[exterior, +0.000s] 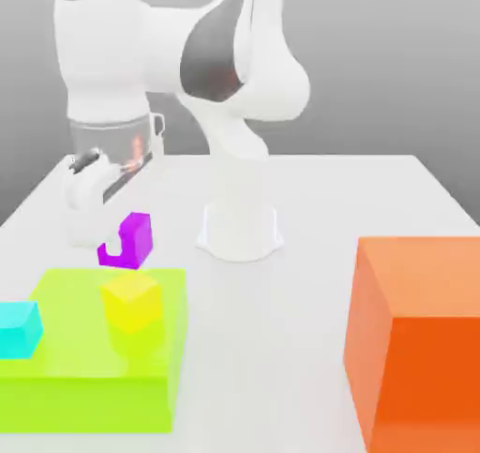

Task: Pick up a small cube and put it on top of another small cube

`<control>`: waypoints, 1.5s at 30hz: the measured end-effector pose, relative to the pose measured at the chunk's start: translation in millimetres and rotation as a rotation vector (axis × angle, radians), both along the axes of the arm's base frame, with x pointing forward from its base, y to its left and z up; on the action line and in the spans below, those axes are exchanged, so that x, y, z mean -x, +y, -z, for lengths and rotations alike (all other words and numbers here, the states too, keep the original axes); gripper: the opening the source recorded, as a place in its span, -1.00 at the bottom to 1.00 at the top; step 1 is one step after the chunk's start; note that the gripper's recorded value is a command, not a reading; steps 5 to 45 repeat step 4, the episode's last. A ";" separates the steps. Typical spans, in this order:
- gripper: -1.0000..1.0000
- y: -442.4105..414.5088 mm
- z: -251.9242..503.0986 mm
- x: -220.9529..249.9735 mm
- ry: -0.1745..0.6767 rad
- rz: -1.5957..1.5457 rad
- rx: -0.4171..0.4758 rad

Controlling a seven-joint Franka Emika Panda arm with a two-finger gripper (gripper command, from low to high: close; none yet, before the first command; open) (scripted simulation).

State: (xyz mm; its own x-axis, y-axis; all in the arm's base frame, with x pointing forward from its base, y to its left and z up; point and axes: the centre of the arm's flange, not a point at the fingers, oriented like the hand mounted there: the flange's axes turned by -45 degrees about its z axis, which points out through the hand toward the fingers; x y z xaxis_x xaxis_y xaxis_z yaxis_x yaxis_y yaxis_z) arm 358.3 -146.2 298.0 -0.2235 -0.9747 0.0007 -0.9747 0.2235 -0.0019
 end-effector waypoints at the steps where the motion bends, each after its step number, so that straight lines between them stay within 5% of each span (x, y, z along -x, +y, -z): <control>1: 1.00 0.0 0.0 0.0 0.000 0.000 0.000; 45: 1.00 0.0 0.0 0.0 0.000 0.000 0.000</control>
